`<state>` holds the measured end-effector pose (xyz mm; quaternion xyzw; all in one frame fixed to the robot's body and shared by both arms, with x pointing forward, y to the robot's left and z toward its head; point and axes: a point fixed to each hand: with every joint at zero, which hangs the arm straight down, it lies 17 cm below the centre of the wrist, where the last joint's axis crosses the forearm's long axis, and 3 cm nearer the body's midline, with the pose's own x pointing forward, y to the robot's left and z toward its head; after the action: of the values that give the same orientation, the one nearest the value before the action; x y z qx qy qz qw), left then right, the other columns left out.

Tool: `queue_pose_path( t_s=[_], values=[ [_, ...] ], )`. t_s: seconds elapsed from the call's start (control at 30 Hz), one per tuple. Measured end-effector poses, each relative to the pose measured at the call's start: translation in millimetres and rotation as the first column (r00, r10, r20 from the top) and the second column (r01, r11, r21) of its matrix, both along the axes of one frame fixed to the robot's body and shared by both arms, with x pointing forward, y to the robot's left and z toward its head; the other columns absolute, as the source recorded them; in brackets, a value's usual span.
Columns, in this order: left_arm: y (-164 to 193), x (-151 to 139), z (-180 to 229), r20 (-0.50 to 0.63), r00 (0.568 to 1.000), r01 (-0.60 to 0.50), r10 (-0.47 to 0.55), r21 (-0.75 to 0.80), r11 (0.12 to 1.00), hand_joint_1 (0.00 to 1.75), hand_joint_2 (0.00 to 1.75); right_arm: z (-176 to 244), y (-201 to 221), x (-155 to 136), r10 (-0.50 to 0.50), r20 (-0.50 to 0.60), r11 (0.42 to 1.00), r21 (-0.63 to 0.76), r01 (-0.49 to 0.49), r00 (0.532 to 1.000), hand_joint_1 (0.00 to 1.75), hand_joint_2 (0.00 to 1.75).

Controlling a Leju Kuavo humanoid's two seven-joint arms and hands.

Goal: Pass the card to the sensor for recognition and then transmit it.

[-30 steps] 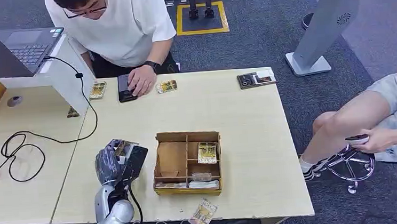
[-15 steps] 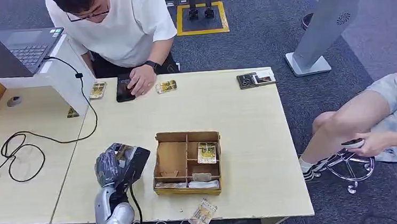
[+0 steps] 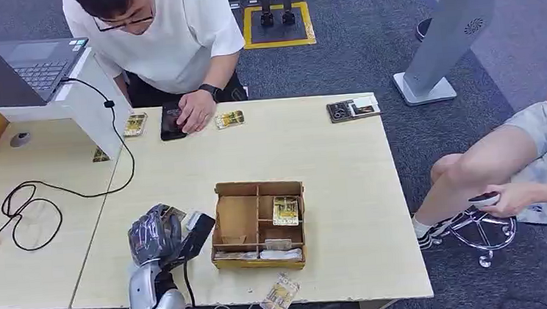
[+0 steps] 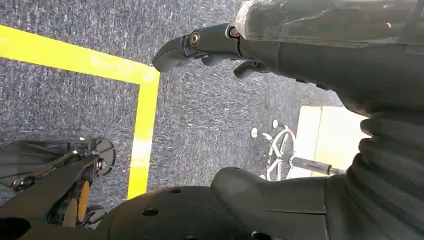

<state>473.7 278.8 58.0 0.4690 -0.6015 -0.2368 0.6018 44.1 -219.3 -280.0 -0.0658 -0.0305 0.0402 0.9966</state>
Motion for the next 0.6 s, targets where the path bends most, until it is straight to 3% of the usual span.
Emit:
queue_pose_path(
  t_s=[0.2,0.6],
  values=[
    [0,-3,-2,0.013,1.0,0.003,-0.002,-0.047,0.999,1.75,1.75,0,0,0,0.0,0.0,1.0,0.0,0.0,1.0,0.0,1.75],
    [6,-6,28,0.183,0.983,0.016,0.025,-0.219,0.976,1.75,1.75,0,0,0,0.0,0.002,1.0,-0.002,0.0,1.0,0.0,1.75]
  ],
)
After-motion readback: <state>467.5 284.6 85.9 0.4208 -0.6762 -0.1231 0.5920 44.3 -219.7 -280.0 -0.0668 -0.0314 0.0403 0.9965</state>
